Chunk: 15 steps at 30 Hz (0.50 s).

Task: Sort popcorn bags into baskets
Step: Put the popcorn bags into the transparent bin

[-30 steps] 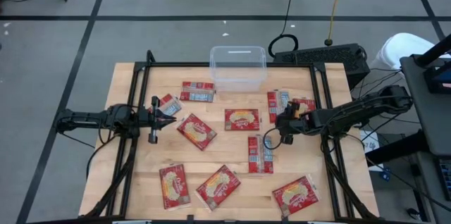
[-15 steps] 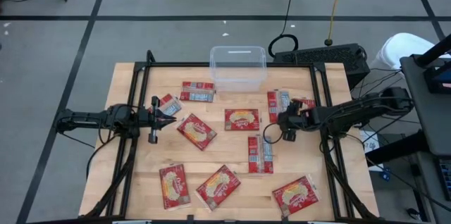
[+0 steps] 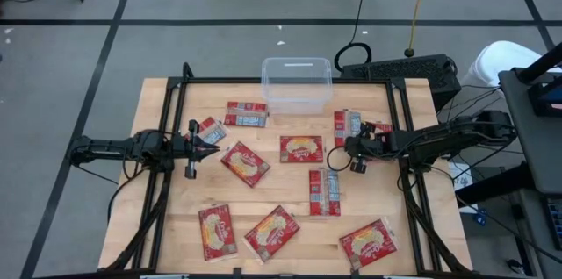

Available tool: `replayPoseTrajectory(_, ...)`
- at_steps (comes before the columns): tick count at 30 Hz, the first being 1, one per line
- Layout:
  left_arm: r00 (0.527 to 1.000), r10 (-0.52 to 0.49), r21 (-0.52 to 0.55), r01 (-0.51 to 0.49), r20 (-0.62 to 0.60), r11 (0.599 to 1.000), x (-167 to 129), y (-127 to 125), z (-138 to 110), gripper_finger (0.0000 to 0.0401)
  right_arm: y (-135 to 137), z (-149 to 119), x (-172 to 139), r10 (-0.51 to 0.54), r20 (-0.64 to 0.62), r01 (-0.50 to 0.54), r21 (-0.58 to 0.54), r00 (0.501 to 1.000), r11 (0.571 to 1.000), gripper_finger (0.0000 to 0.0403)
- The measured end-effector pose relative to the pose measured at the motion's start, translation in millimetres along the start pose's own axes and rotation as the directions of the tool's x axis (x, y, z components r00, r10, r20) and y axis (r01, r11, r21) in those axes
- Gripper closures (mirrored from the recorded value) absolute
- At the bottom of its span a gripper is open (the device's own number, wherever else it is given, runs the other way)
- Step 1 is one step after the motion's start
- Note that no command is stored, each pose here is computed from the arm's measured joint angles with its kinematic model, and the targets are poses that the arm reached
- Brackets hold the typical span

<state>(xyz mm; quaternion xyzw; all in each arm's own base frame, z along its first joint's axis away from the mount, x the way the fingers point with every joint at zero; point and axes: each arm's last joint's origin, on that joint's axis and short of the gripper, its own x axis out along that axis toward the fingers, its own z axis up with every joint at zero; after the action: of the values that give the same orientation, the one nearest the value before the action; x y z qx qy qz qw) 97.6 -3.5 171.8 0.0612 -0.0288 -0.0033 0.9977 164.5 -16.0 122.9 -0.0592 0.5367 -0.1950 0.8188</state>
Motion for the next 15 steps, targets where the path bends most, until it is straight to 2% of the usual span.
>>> replayPoseTrajectory(5, 1.0, 0.003, -0.099, -0.001, 0.023, 0.995, 0.0, 0.3, 2.2, 0.0364, 4.8, 10.0, -1.8, 0.061, 0.103, -0.068, 0.064, 0.993, 0.996, 0.0397)
replayPoseTrajectory(11, 0.993, 0.042, -0.129, -0.027, 0.11, 0.991, -0.4, 2.2, 11.0, 0.0364, 14.2, 30.7, -18.4, 0.108, 0.267, -0.132, 0.073, 0.958, 0.989, 0.0402)
replayPoseTrajectory(15, 0.988, 0.092, -0.134, -0.075, 0.124, 0.988, 2.1, 3.8, 13.4, 0.0364, 19.3, 43.3, -30.8, 0.133, 0.323, -0.163, 0.068, 0.937, 0.984, 0.0402)
